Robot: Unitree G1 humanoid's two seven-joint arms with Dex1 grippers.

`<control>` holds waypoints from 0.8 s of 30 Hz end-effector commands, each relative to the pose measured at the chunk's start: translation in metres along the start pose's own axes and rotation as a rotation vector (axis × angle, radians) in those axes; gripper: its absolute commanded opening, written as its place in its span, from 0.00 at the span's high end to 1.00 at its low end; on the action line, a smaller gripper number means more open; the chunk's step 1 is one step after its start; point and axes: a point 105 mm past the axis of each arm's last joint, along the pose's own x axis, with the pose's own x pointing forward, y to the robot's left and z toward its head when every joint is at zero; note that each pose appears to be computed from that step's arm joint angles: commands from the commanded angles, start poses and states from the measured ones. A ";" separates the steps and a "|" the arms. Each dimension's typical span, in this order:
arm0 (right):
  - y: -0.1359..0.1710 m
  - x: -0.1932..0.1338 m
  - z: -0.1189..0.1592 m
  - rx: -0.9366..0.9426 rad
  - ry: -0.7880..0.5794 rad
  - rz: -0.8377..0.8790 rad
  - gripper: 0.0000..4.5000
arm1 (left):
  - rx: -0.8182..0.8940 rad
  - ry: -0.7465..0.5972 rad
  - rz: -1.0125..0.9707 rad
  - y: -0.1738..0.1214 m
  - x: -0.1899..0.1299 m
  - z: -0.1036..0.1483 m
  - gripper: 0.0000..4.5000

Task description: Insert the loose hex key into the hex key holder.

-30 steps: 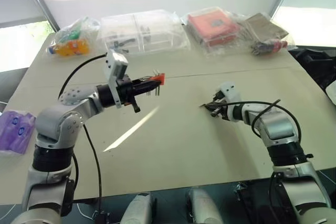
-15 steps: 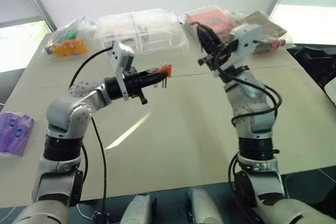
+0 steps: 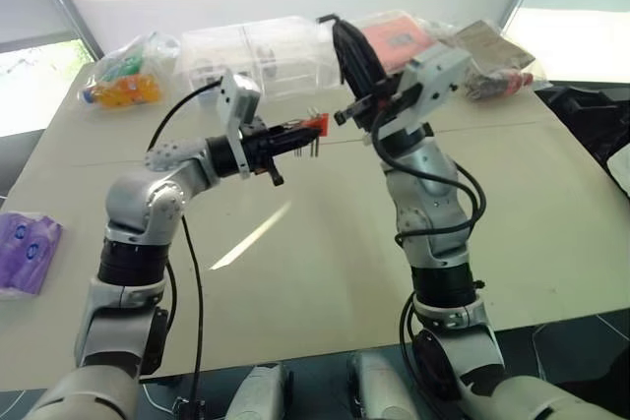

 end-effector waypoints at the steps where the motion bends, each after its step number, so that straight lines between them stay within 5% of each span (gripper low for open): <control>1: 0.004 -0.004 0.002 -0.003 -0.021 0.013 0.99 | 0.059 -0.050 -0.021 -0.004 0.004 0.019 1.00; 24: 0.013 0.002 -0.005 0.016 -0.023 0.017 0.99 | 0.052 -0.065 -0.032 -0.009 0.006 0.021 1.00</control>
